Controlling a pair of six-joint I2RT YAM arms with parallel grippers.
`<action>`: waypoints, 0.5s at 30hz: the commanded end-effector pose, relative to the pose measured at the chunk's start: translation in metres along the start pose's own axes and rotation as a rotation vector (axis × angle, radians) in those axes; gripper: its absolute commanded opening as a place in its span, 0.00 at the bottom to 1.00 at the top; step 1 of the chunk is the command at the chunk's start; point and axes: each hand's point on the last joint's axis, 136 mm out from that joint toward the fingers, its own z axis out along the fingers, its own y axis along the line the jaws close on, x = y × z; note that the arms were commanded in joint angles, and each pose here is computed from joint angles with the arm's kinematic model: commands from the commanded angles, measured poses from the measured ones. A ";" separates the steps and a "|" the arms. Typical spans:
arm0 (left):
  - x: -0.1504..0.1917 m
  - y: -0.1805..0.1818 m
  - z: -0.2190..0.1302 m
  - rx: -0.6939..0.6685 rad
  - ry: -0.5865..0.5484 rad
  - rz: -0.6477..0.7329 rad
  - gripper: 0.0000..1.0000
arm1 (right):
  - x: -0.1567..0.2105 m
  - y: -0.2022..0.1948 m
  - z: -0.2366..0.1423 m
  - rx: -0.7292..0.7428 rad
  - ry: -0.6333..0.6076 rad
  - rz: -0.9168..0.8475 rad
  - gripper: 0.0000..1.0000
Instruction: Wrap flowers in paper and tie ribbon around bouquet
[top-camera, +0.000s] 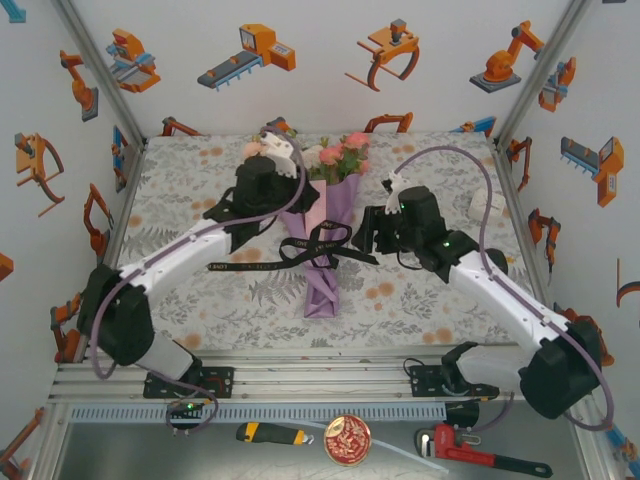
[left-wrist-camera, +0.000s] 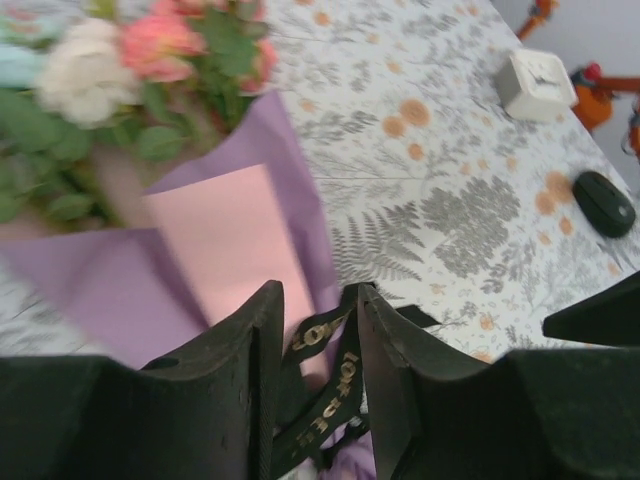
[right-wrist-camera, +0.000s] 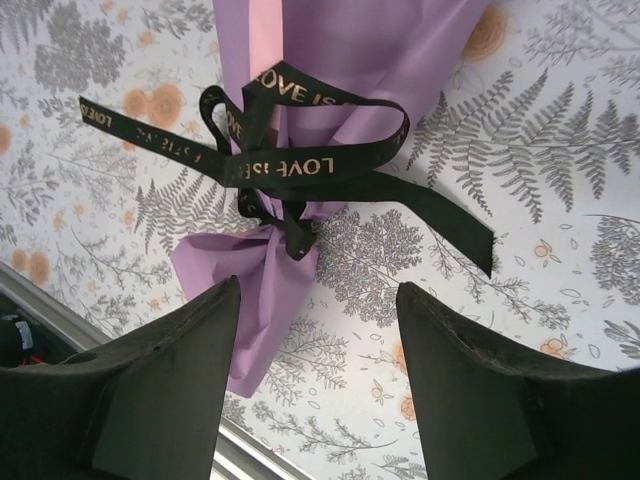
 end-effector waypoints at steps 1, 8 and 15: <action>0.047 0.068 -0.027 -0.238 0.134 -0.110 0.37 | -0.003 -0.001 0.016 -0.010 0.002 0.015 0.61; 0.129 0.128 -0.046 -0.309 0.326 -0.282 0.37 | -0.010 -0.018 0.070 -0.014 0.015 -0.049 0.71; 0.161 0.125 -0.018 -0.204 0.420 -0.366 0.46 | -0.018 -0.032 0.118 -0.038 0.050 -0.026 0.60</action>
